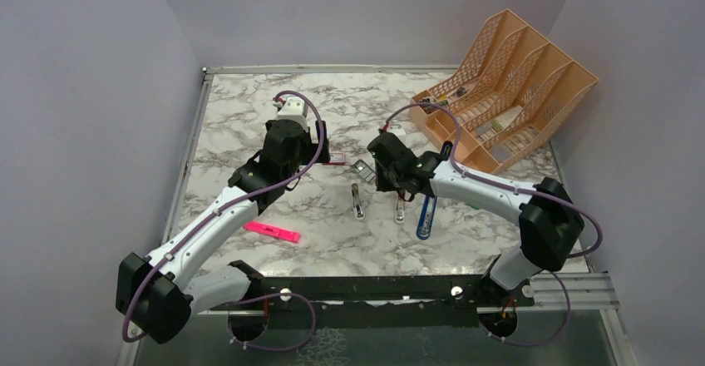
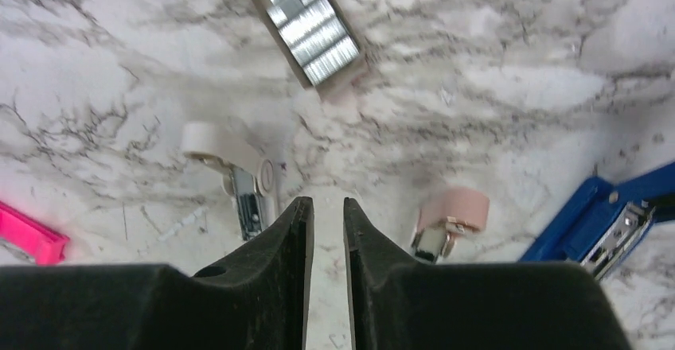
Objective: Load the staples into the stapler
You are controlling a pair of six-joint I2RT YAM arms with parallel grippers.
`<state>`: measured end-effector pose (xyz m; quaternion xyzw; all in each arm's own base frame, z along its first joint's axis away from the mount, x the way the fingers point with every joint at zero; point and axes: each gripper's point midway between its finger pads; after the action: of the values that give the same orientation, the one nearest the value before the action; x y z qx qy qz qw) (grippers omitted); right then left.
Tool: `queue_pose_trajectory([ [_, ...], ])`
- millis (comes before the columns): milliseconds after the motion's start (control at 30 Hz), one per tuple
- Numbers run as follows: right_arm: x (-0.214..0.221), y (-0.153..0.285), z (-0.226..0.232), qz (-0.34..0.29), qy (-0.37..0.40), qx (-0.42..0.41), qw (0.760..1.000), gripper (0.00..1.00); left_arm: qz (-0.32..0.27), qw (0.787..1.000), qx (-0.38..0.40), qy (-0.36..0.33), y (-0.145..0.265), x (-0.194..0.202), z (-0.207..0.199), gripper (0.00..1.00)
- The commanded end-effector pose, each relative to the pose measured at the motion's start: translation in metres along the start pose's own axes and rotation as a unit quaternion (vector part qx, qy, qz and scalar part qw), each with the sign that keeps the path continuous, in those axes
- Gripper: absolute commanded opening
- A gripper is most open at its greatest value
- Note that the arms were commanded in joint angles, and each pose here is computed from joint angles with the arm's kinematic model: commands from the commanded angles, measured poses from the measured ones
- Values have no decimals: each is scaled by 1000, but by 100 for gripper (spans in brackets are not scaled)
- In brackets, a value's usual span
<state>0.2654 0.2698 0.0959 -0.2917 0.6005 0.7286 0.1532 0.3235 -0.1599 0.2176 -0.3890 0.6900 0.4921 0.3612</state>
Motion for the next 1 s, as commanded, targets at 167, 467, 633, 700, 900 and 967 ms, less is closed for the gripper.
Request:
queue_pose_trajectory([
  [167,-51,-51,28,-43,156,-27,987,32,2,1000,-20,-5,-7,5,7,89],
  [467,-65,-93,31,-26,168,-35,985,23,0,999,-51,-11,-13,7,18,89],
  [633,-60,-105,35,-13,181,-53,982,29,0,998,-57,-10,-16,8,20,89],
  [700,-57,-109,37,-7,191,-63,980,31,0,998,-59,-10,-16,9,20,89],
  [900,-57,-117,39,-13,206,-69,976,31,-1,998,-61,-10,-17,9,21,89],
  [967,-57,-120,38,-13,206,-68,976,31,0,998,-62,-10,-17,10,21,89],
])
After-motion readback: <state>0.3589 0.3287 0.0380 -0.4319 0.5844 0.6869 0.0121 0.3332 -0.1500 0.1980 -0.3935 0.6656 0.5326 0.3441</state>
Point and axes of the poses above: each gripper's point midway between its finger pads, its own y axis back along the fingers, its own z axis along the line the jaws close on, x = y × z, and after that the axes turned 5 degrees about y, right-handed
